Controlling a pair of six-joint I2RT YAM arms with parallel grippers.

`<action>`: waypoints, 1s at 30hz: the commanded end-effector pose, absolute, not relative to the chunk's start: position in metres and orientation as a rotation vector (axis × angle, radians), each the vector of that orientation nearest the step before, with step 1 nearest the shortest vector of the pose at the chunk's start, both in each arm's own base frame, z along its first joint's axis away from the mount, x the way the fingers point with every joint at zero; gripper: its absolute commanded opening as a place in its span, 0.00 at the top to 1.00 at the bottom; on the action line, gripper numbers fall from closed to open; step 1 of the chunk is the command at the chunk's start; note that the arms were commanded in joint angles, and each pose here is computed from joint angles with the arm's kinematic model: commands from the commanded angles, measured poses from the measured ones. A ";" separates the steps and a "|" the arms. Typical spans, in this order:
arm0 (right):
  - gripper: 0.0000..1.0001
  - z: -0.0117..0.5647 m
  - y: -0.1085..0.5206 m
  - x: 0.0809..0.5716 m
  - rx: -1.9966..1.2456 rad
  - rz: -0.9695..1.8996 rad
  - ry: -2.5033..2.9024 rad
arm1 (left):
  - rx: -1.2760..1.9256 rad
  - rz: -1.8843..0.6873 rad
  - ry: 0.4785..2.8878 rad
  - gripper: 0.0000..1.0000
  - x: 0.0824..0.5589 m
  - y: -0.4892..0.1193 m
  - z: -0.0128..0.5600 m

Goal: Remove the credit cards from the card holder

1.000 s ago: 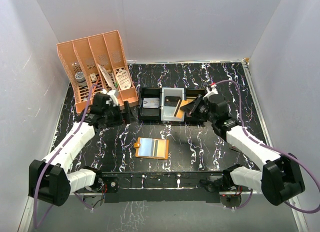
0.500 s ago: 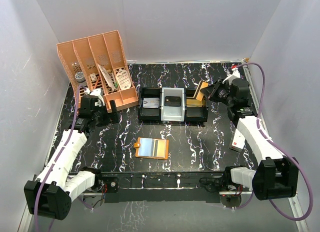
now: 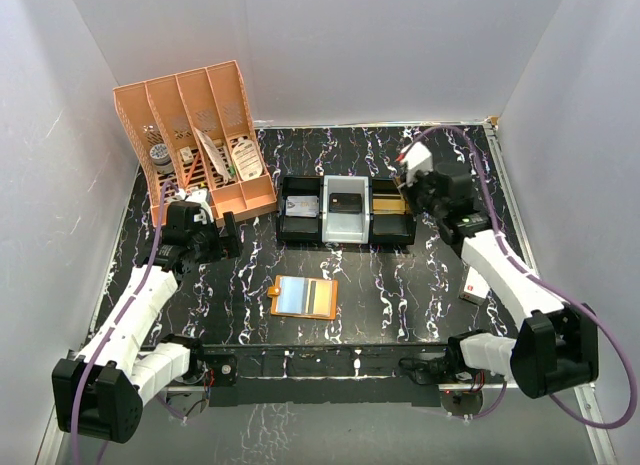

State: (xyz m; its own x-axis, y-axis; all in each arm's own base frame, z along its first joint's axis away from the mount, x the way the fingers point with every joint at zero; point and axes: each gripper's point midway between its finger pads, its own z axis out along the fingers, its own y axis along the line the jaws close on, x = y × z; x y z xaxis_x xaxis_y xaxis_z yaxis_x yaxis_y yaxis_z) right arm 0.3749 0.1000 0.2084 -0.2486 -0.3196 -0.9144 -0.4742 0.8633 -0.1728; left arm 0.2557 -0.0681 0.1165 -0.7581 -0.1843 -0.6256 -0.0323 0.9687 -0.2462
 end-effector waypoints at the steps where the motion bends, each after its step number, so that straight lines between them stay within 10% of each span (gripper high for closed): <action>1: 1.00 0.214 0.102 0.389 -0.962 -0.198 1.719 | -0.173 -0.244 2.375 0.01 0.261 -0.060 0.126; 30: 1.00 0.149 0.117 0.443 -1.247 -0.287 1.794 | -0.204 -0.165 2.262 0.01 0.267 -0.045 0.144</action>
State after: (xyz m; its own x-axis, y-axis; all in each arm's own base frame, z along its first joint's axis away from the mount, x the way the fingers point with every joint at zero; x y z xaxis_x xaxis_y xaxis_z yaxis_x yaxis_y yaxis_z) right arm 0.4212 0.1070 0.1205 -0.1801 -0.8277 -0.5315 -0.6604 0.5022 -0.5583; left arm 0.2650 -0.0508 0.1394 -0.6622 -0.2007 -0.7219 -0.0784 0.9767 -0.1997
